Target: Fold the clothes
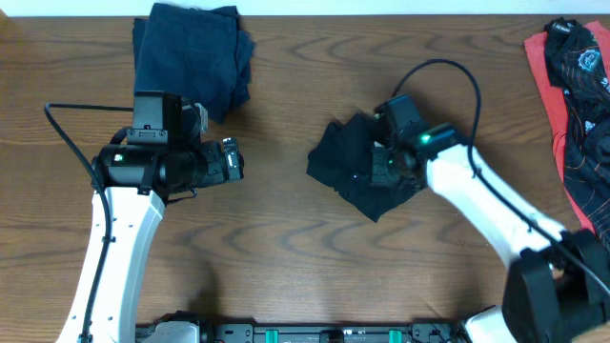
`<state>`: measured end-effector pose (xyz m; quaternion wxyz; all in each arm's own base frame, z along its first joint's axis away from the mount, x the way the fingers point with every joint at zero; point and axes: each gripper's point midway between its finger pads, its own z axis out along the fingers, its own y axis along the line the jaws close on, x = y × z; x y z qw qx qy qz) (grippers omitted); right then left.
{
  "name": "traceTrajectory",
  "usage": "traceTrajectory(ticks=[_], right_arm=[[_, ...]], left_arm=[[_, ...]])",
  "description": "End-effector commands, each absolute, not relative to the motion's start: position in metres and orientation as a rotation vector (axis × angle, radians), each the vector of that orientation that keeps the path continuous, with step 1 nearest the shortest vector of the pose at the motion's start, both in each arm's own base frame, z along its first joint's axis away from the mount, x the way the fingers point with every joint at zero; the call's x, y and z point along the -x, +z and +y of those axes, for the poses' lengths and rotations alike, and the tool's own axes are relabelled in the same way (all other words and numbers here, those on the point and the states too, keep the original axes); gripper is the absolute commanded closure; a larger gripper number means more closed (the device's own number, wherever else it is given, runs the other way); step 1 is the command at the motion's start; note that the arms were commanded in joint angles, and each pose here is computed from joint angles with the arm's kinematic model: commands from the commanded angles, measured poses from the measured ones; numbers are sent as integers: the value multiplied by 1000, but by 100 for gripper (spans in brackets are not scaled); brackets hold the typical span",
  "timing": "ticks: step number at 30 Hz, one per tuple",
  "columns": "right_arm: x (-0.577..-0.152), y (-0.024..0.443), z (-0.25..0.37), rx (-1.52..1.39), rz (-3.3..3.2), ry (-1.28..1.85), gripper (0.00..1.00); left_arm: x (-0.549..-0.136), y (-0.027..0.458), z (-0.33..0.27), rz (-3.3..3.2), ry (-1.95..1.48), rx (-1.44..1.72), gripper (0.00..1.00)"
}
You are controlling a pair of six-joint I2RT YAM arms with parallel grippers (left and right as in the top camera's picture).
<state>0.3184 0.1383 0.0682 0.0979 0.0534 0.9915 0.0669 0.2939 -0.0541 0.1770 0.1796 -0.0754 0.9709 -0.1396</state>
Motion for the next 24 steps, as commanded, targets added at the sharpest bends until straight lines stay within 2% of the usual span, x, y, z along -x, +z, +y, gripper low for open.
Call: traceTrajectory(ticks=[1, 4, 9, 12, 20, 24], right_arm=[[-313, 51, 136, -209, 3040, 422, 99], [-315, 38, 124, -298, 3084, 529, 99], [-324, 21, 87, -445, 3089, 433, 99], [-331, 25, 82, -431, 3054, 458, 99], [-343, 82, 84, -376, 2891, 515, 98], [-349, 129, 85, -327, 2737, 546, 92]], left_arm=[[-294, 176, -51, 2751, -380, 230, 2], [-292, 173, -51, 2762, -379, 233, 2], [-289, 166, -51, 2784, -378, 238, 2], [-289, 163, -51, 2795, -377, 241, 2], [-290, 155, -51, 2821, -376, 247, 2], [-290, 155, -51, 2821, -376, 247, 2]])
